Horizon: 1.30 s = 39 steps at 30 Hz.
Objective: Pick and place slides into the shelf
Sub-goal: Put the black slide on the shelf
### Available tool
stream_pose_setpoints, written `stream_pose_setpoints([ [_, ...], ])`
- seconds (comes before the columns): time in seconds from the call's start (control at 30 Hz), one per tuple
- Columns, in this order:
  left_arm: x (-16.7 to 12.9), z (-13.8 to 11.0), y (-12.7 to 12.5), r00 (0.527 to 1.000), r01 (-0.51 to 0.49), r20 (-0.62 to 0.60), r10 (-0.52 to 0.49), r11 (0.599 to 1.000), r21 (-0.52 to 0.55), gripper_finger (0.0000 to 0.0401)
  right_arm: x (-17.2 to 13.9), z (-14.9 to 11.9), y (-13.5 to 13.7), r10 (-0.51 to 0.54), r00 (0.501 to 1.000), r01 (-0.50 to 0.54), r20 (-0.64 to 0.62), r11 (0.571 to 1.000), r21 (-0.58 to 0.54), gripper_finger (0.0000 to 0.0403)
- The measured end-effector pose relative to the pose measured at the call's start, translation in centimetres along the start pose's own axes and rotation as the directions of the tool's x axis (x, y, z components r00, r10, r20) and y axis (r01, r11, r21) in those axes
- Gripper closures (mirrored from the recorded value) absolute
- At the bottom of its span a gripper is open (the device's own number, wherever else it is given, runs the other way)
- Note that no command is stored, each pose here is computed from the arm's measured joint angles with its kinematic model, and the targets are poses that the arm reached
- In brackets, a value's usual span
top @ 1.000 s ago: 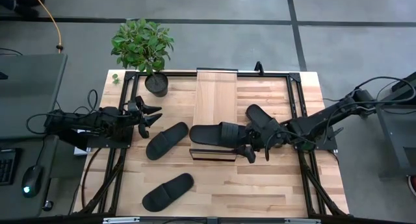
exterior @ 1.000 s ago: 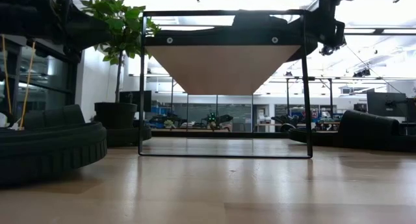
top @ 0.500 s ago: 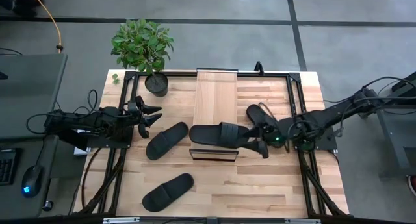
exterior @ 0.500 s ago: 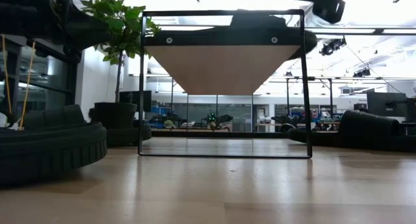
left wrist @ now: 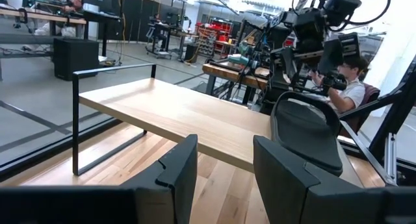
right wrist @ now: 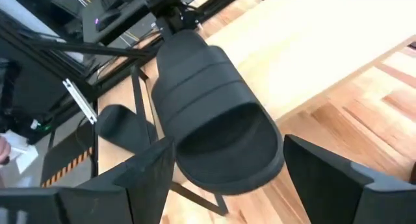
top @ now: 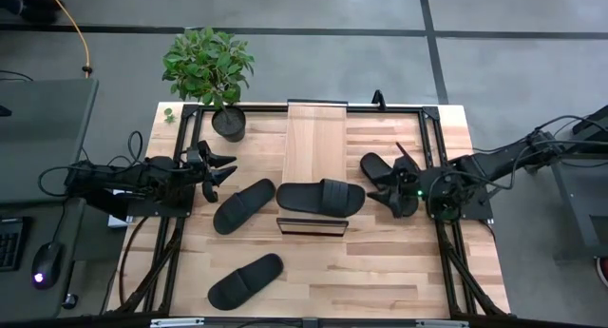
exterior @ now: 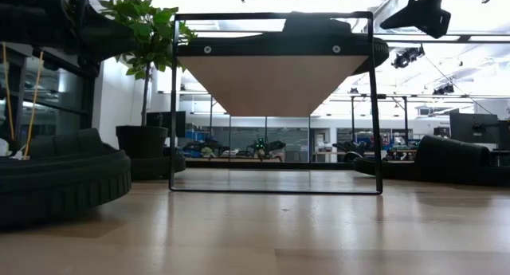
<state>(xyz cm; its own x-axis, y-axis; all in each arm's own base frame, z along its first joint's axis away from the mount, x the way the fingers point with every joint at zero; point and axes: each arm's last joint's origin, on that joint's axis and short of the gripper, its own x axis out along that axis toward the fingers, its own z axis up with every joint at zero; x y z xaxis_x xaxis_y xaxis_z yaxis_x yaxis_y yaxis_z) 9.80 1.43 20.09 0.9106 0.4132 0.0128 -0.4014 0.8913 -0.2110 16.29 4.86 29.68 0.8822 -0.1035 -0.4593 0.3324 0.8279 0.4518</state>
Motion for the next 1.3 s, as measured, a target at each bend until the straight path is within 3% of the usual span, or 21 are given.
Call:
stream_pose_setpoints([
  [0.33,0.0,0.0,0.0,1.000,0.000,0.000,0.000,1.000,0.000,0.0267,0.0,0.3,0.2,0.018,0.999,-0.019,0.027,0.999,0.034,0.0126],
  [0.73,0.0,-0.2,0.0,1.000,-0.003,-0.022,0.003,1.000,-0.001,0.0267,0.0,0.6,-0.1,-0.097,0.986,0.091,0.137,0.995,0.044,0.0126],
  [1.03,0.0,-0.3,-0.5,0.984,0.167,-0.059,-0.170,0.984,-0.058,0.0267,0.2,0.7,-0.3,-0.174,0.965,0.167,0.195,0.985,0.050,0.0126],
  [1.3,-0.5,0.4,-1.1,0.923,0.359,-0.117,-0.366,0.930,-0.077,0.0267,0.7,1.0,0.3,-0.160,0.957,0.160,0.243,0.987,0.019,0.0126],
])
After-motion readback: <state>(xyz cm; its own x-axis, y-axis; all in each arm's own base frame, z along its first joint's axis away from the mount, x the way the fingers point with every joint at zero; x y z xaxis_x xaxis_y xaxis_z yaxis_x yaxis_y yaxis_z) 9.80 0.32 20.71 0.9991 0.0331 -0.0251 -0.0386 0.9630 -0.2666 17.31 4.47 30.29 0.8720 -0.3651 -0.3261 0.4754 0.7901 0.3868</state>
